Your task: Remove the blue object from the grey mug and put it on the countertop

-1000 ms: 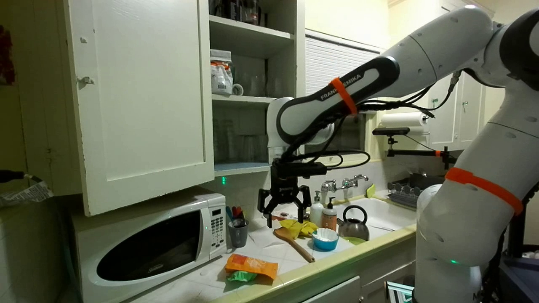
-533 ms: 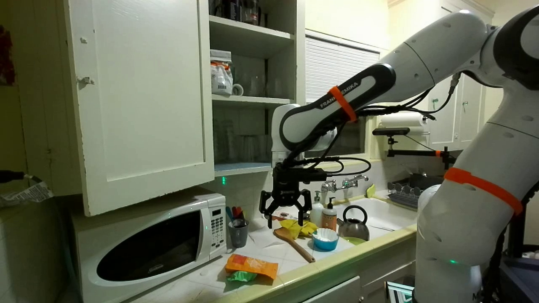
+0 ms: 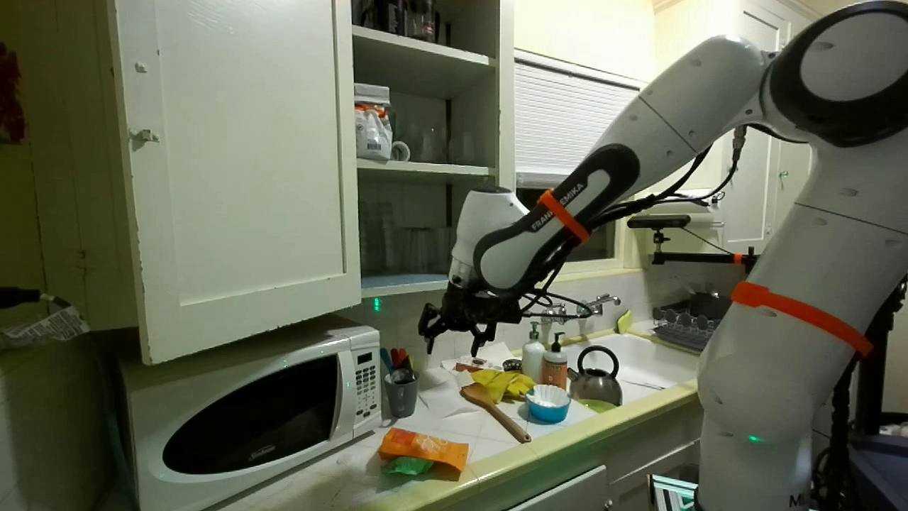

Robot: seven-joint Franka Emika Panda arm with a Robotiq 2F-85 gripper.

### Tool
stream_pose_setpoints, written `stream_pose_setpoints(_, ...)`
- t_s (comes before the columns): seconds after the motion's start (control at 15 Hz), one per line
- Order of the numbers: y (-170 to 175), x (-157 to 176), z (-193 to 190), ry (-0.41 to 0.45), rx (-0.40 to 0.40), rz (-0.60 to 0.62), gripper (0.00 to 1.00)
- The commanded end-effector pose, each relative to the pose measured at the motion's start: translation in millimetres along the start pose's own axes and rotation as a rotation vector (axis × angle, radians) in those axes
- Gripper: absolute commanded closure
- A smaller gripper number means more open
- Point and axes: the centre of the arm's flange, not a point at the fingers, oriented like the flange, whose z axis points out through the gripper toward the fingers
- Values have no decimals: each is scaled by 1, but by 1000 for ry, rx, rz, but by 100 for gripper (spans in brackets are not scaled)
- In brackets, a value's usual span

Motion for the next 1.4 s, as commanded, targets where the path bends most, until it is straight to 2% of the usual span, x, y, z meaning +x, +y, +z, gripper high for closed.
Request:
stream_pose_setpoints(0.0, 7, 25, 47, 186, -72, -16, 0)
stream_pose_setpoints(0.2, 22, 53, 76, 269, -187, -2, 0)
stream_pose_setpoints(0.27, 31, 41, 31, 206, -115, -30, 0)
stream_pose_setpoints(0.6, 30, 44, 32, 212, -119, -37, 0)
stream_pose_setpoints(0.67, 28, 43, 36, 233, -142, -40, 0)
stream_pose_setpoints(1.0, -3, 81, 102, 311, -119, 63, 0)
stream_pose_setpoints(1.33, -28, 106, 143, 358, -93, 60, 0)
